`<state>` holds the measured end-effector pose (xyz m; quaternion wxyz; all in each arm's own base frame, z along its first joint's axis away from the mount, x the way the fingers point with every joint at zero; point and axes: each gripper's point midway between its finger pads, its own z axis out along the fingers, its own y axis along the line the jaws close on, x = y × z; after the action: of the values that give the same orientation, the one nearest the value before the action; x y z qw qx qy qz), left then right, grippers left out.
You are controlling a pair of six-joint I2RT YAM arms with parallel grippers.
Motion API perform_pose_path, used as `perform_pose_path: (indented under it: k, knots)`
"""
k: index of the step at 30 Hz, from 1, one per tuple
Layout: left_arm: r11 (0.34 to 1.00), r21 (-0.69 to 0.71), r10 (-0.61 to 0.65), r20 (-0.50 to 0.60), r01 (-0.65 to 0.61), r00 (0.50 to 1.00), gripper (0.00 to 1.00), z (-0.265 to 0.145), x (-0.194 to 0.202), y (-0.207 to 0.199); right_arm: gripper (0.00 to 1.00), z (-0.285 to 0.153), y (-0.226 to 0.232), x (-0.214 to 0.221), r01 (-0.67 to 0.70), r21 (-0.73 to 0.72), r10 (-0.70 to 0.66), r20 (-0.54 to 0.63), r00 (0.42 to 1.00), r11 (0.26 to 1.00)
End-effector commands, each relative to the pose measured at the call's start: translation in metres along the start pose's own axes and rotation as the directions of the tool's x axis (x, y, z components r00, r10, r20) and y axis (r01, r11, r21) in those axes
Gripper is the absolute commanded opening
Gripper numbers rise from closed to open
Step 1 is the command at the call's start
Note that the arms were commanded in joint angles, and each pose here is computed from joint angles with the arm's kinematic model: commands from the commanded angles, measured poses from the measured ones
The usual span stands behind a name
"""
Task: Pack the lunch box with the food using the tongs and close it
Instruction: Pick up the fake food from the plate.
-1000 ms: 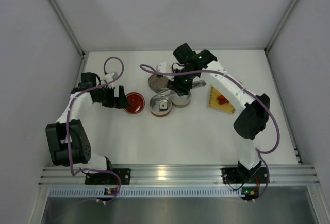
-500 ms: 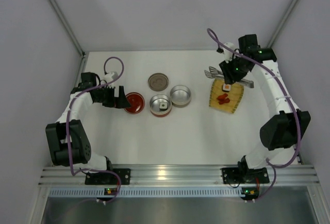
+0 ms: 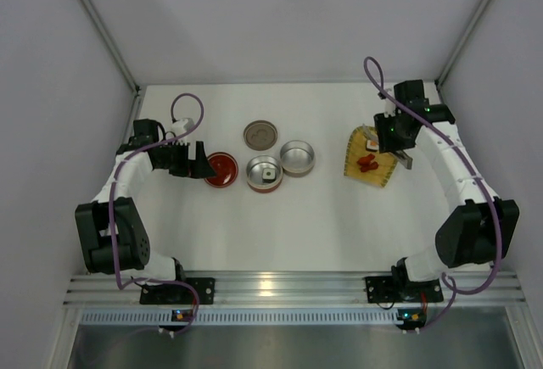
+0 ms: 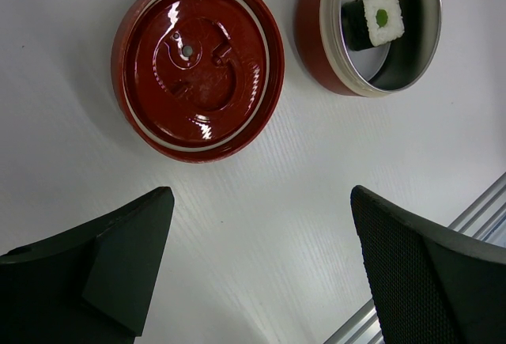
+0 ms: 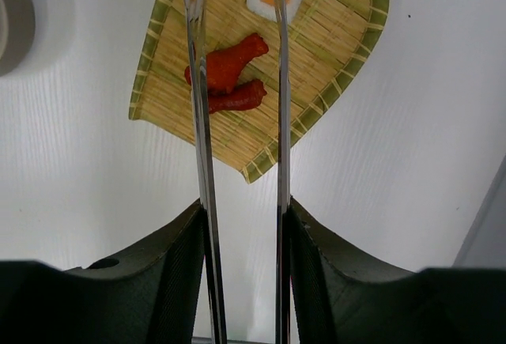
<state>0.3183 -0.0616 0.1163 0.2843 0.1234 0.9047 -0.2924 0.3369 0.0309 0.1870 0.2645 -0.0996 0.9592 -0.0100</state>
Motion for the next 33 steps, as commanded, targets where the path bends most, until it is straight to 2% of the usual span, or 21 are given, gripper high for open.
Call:
perform_pose_path:
  k: [1,9,33]
  knots:
    - [0.999,0.011,0.043,0.034,-0.043,0.999,0.99,-0.005,-0.006,-0.004,0.42,-0.004,-0.009,-0.024,-0.157,0.053,0.147,0.146,0.978,0.986]
    - [0.999,0.005,0.052,0.031,-0.053,0.998,0.98,-0.005,-0.005,-0.004,0.47,0.007,-0.011,-0.025,-0.214,0.068,0.201,0.165,0.966,0.974]
    - [0.999,0.003,0.048,0.022,-0.048,0.999,0.98,-0.001,0.000,0.000,0.50,0.060,-0.018,-0.004,-0.258,0.078,0.257,0.023,0.966,0.963]
